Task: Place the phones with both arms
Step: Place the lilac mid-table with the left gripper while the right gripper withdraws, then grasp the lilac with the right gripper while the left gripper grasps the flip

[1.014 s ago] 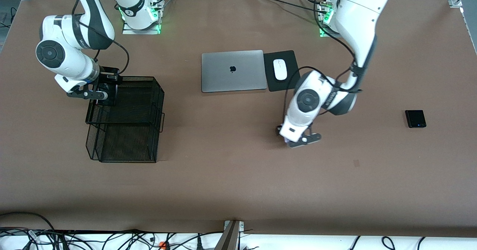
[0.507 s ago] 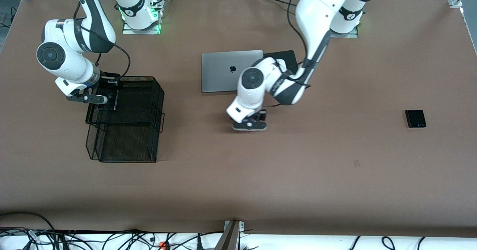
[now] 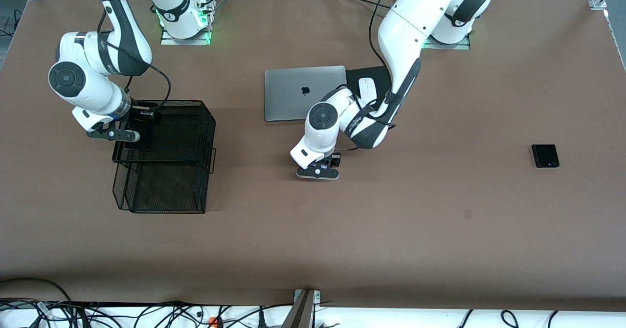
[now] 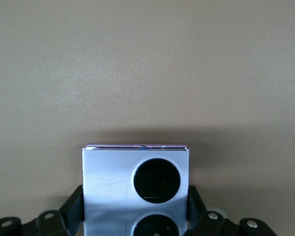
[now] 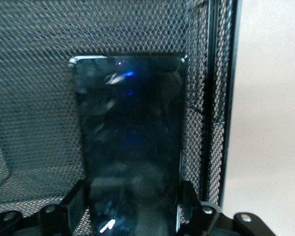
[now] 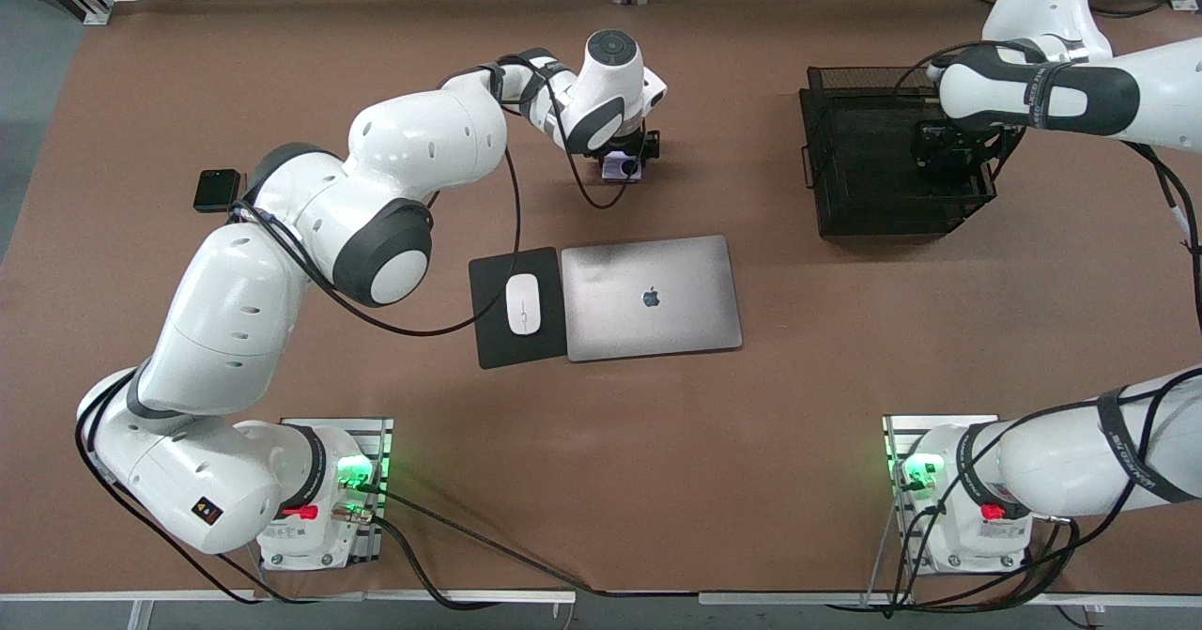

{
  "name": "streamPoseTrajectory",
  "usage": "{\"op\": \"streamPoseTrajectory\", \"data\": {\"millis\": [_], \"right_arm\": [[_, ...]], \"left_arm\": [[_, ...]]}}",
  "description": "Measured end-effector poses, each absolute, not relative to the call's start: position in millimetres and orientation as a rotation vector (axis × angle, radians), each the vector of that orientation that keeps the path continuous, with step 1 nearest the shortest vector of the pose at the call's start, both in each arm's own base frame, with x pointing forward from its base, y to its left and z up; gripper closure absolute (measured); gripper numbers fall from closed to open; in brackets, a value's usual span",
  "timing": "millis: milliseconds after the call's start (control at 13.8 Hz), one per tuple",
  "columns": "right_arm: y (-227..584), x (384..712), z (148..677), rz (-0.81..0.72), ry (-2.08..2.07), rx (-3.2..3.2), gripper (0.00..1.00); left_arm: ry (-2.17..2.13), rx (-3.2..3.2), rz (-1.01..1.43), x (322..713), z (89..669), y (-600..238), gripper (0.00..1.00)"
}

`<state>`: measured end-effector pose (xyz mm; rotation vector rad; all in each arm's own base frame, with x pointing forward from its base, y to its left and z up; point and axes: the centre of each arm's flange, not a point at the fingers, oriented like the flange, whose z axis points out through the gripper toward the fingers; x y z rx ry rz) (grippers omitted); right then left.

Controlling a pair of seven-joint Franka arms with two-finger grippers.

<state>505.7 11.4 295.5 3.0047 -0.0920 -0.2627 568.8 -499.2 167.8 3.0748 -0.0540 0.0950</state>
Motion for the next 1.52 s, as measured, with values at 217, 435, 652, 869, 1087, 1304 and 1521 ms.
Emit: {"op": "streamPoseTrajectory", "data": {"millis": [217,435,652,869,1087,1304,1521], "right_arm": [[10.5,509.2,297.6,-0.254,-0.096,3.005,0.0],[10.3,524.0,322.0,-0.259,-0.107,2.998,0.0],[12.5,547.3,376.6,-0.302,-0.163,3.018,0.0],[18.7,563.6,423.5,-0.31,-0.213,3.073,0.0],[28.7,574.1,441.9,-0.28,-0.246,3.144,0.0],[44.3,580.2,450.2,-0.258,-0.232,3.179,0.0],[92.2,580.7,450.4,-0.27,-0.299,3.252,0.0]], "left_arm": [[-0.022,3.069,0.1,570.8,170.5,-499.9,0.09],[0.04,3.046,0.106,577.3,179.0,-499.9,0.0],[0.111,3.043,0.062,592.8,196.8,-486.9,0.0],[0.136,3.118,-0.058,622.9,230.1,-434.5,0.0],[-0.02,3.209,-0.353,646.1,249.5,-345.6,0.0],[-0.198,3.215,-0.57,671.7,265.5,-237.8,0.0],[-0.334,3.243,-0.645,683.9,279.5,-143.5,0.0]]}}
